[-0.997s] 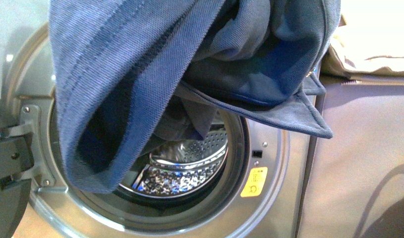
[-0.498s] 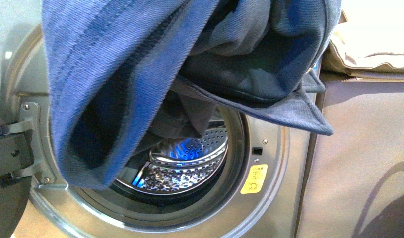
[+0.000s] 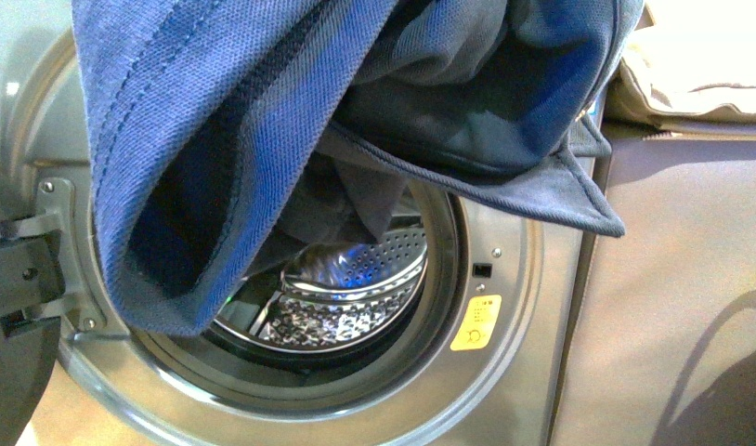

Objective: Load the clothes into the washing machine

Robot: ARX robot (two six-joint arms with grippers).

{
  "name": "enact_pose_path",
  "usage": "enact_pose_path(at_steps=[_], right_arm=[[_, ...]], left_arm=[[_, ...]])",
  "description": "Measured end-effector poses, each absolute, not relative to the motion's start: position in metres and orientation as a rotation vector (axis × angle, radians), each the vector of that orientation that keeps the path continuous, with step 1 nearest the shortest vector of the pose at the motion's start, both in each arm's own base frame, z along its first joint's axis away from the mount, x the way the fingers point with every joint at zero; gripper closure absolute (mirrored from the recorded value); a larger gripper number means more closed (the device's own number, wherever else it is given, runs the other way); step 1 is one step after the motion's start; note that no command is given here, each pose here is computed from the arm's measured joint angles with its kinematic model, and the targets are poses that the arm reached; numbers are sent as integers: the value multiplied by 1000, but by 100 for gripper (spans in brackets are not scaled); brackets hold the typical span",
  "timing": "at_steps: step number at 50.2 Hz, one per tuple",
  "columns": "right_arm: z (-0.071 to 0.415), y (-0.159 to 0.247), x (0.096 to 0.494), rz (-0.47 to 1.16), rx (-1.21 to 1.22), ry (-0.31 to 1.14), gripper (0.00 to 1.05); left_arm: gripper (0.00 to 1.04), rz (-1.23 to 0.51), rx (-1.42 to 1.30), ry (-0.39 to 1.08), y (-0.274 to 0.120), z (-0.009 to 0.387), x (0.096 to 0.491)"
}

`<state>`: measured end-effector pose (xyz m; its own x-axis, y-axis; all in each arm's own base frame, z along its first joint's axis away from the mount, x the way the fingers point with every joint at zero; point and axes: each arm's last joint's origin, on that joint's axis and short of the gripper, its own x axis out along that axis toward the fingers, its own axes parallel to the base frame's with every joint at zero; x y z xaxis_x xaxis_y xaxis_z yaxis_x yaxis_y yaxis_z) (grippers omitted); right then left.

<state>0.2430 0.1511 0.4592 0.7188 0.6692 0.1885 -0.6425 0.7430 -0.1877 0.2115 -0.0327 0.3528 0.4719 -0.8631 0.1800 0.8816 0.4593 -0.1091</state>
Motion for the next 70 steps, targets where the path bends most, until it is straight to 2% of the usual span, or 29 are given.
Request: enact_pose_path(at_steps=[15, 27, 42, 70], right_arm=[[459, 151, 243, 727, -112, -252, 97], [459, 151, 243, 726, -112, -252, 97], [459, 151, 243, 726, -112, -254, 97], [459, 151, 243, 721, -114, -254, 97]], left_arm=[[7, -999, -196, -151, -68, 352, 236], [7, -968, -196, -300, -91, 360, 231], [7, -893, -160, -342, -127, 350, 232], [7, -933, -198, -407, -139, 352, 236]])
